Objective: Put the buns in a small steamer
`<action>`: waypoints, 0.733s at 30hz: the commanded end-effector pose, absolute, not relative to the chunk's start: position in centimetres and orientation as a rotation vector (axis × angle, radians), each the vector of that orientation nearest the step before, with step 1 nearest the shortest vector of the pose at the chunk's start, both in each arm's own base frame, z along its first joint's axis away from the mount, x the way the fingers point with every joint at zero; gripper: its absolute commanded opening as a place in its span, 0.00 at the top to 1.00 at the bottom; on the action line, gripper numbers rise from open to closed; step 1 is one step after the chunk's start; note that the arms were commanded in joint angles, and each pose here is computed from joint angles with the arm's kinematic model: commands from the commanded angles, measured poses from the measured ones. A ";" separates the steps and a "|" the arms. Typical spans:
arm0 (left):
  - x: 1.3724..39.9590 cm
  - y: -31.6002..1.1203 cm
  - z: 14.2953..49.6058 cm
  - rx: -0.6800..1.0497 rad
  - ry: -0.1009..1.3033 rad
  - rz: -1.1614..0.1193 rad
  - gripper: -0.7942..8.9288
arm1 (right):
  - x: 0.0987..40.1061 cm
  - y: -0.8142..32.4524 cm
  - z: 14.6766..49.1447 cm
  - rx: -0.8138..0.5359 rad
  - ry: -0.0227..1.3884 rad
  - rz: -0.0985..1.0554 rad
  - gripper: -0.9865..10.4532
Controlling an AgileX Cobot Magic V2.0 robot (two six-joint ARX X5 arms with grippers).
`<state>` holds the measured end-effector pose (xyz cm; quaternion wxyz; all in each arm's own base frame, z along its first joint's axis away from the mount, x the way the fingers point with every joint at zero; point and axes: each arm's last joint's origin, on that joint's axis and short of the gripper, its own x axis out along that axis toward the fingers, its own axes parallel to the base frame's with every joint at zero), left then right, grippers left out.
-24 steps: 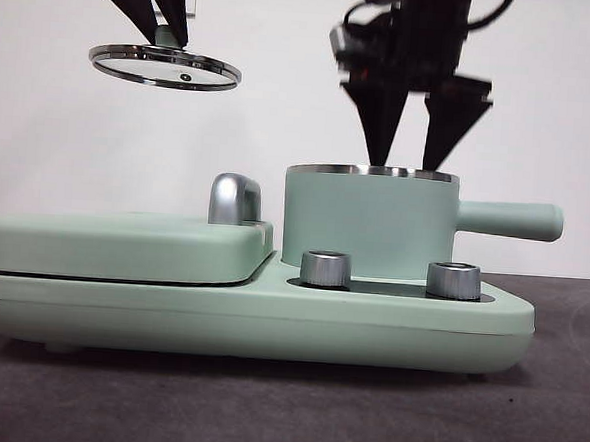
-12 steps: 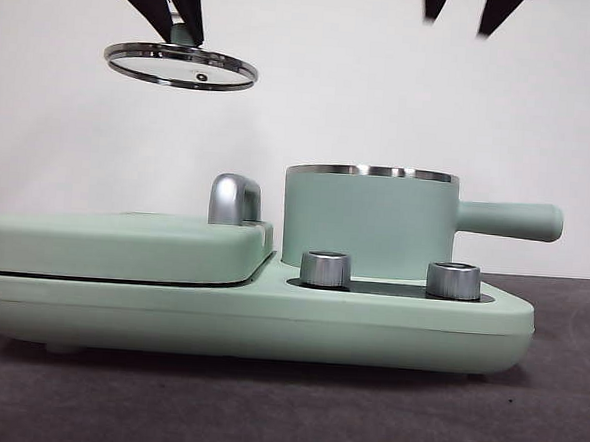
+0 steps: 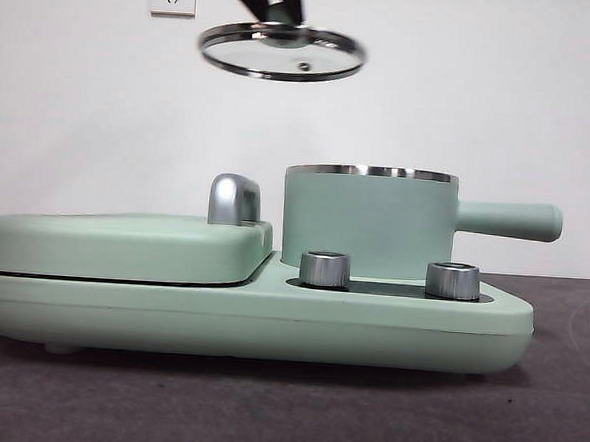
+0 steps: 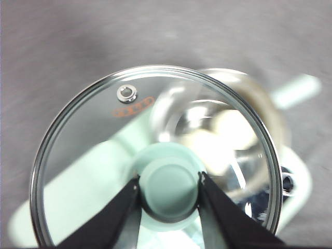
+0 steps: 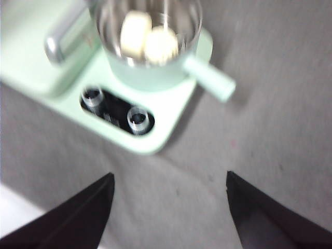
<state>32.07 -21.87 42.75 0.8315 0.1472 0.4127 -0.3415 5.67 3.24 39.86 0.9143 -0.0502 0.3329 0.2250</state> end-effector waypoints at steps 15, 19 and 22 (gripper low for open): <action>27.4 -27.9 43.5 0.372 0.776 -0.919 0.90 | -2.1 -0.7 36.8 0.095 0.404 0.631 0.62; 27.8 -28.5 42.8 0.375 0.787 -0.919 0.90 | -2.0 -0.7 37.1 0.105 0.369 0.651 0.62; 28.4 -29.1 41.9 0.383 0.811 -0.917 0.90 | -2.0 -0.6 37.1 0.104 0.370 0.651 0.62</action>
